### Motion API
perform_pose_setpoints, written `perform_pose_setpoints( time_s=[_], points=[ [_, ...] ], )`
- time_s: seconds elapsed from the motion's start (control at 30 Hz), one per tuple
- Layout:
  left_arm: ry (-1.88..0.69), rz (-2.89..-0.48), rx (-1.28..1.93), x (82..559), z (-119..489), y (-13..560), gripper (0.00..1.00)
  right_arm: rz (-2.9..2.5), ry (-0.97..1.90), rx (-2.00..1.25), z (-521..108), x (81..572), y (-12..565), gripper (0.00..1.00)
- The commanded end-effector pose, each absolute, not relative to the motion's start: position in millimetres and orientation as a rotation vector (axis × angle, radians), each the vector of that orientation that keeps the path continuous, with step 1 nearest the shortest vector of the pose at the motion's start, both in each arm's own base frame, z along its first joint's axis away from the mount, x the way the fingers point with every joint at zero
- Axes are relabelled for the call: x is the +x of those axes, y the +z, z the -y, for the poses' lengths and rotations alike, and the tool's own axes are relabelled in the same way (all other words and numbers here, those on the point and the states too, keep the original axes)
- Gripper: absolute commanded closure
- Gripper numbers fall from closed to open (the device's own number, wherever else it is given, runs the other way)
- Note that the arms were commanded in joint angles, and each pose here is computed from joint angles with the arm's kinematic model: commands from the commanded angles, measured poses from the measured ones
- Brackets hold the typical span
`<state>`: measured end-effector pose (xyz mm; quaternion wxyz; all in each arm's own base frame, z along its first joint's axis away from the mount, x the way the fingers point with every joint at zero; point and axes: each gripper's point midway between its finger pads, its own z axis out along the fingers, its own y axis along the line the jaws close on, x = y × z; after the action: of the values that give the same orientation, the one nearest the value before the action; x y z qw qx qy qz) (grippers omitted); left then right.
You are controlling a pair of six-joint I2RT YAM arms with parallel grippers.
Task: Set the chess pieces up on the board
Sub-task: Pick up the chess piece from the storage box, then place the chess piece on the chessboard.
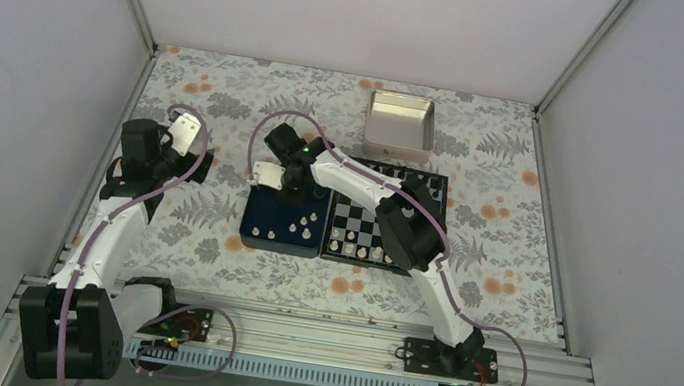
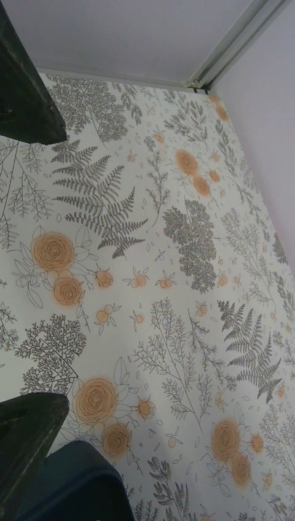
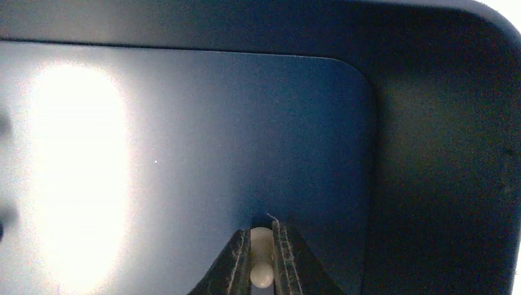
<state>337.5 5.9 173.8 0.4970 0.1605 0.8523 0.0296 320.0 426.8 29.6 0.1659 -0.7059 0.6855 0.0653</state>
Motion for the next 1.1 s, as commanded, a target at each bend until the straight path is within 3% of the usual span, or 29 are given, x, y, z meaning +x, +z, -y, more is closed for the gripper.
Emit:
perform_pose_setpoints(
  time_s=[0.0,0.3,0.57,0.8,1.07],
  points=[
    [0.056,-2.052,0.389,336.7,-5.3,175.9,0.0,-1.947,0.207,-2.025,-432.4,315.3,30.0,0.93],
    [0.057,-2.059,0.387,337.0,-5.8,173.8,0.0,-1.921,0.242,-1.959,-409.3,304.2,91.0,0.96],
    [0.082,-2.056,0.373,337.4,-9.6,176.4,0.0,-1.968,0.293,-1.763,-327.2,293.1,160.9,0.95],
    [0.095,-2.06,0.36,338.2,-12.3,176.6,0.0,-2.092,0.283,-1.631,-249.4,272.0,140.2,0.95],
    [0.095,-2.068,0.357,339.1,-12.9,174.8,0.0,-2.174,0.323,-1.545,-215.4,255.5,102.7,0.95]
  ],
)
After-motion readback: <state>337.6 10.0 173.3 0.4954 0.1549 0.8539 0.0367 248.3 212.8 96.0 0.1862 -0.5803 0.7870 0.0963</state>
